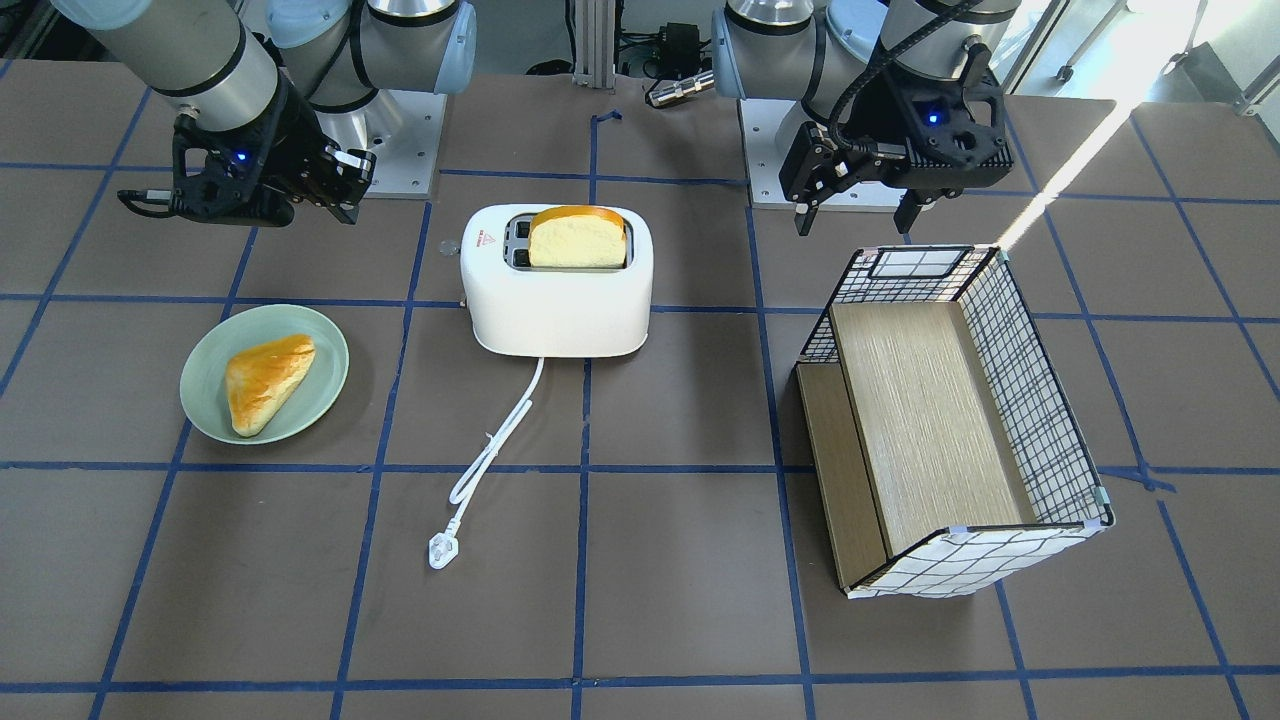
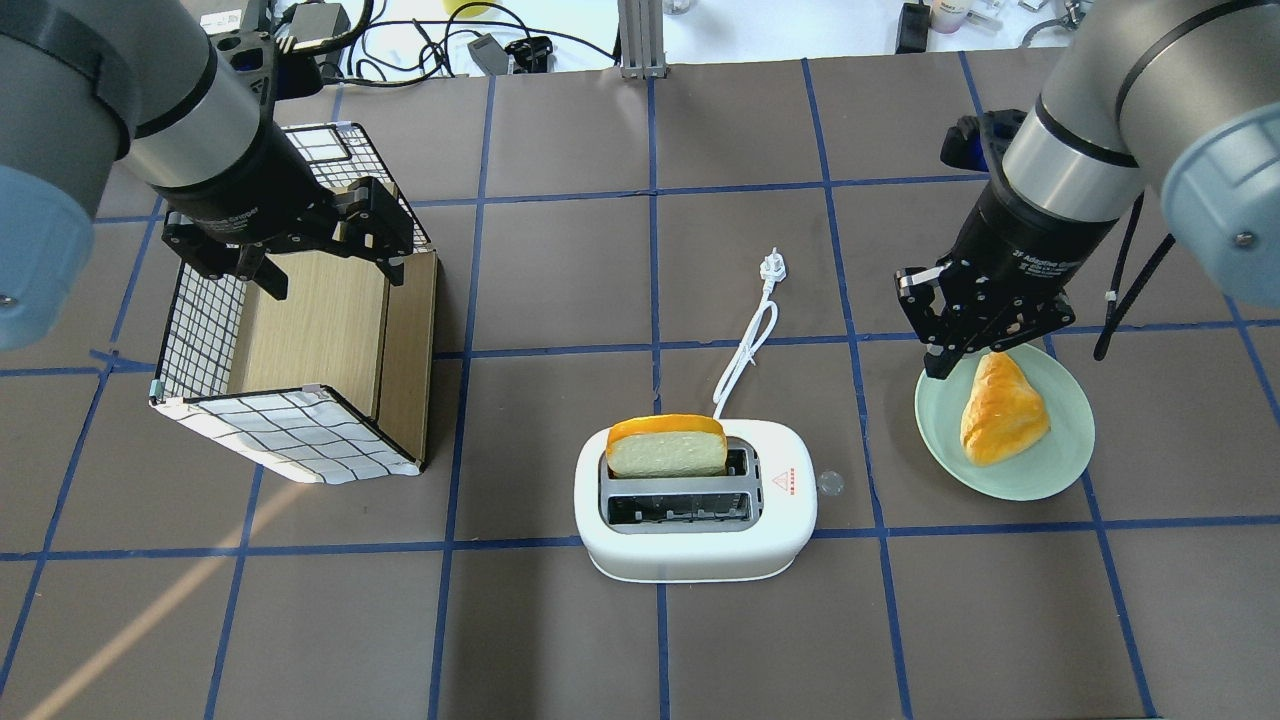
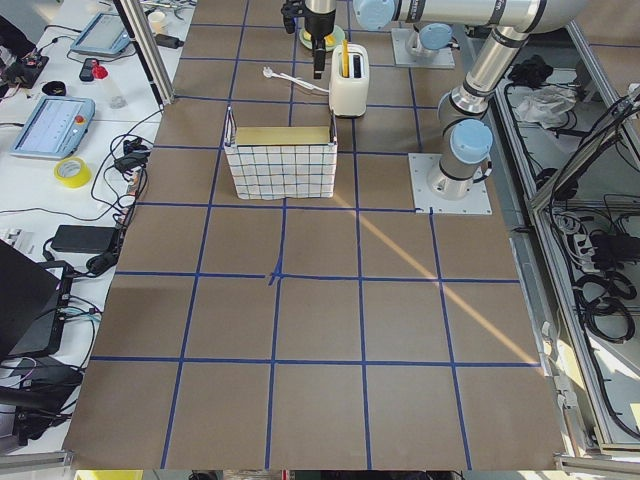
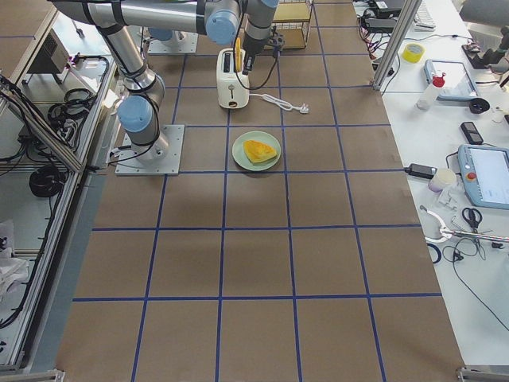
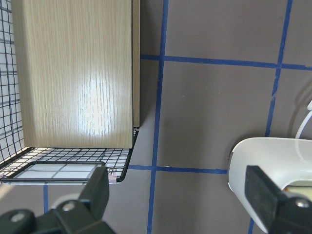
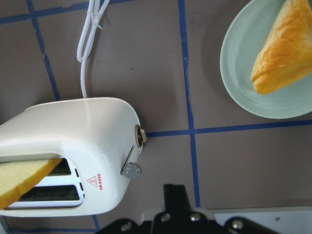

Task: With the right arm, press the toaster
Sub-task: 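Move the right gripper down beside the toaster toward its lever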

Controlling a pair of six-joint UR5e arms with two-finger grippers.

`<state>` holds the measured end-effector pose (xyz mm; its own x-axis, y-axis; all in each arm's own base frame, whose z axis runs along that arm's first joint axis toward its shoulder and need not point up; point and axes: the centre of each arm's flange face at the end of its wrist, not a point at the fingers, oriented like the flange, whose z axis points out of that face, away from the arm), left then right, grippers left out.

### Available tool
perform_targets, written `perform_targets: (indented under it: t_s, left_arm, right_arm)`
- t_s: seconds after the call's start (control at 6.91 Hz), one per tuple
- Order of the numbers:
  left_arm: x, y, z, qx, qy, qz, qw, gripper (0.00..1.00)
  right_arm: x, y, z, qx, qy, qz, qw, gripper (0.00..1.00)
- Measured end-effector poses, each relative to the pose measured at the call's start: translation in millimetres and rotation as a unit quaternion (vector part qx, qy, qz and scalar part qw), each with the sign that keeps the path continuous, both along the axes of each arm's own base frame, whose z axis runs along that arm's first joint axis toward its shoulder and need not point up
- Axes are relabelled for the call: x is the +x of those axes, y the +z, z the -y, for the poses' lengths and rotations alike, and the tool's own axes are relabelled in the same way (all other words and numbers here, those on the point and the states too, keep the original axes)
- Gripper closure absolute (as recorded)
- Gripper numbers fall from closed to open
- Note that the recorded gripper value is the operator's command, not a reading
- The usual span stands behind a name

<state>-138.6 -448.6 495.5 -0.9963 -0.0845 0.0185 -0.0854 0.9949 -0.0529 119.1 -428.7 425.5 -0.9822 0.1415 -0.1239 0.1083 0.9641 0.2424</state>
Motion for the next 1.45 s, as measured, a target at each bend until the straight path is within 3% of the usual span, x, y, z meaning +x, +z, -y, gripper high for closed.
perform_targets:
  t_s: [0.58, 1.45]
  left_arm:
    - [0, 0, 0, 0.0, 0.0, 0.0, 1.0, 0.0]
    - [0, 0, 0, 0.0, 0.0, 0.0, 1.0, 0.0]
  right_arm:
    - [12, -52, -21, 0.051, -0.021, 0.05, 0.9972, 1.0]
    - [20, -112, -44, 0.082, -0.028, 0.074, 0.9935, 1.0]
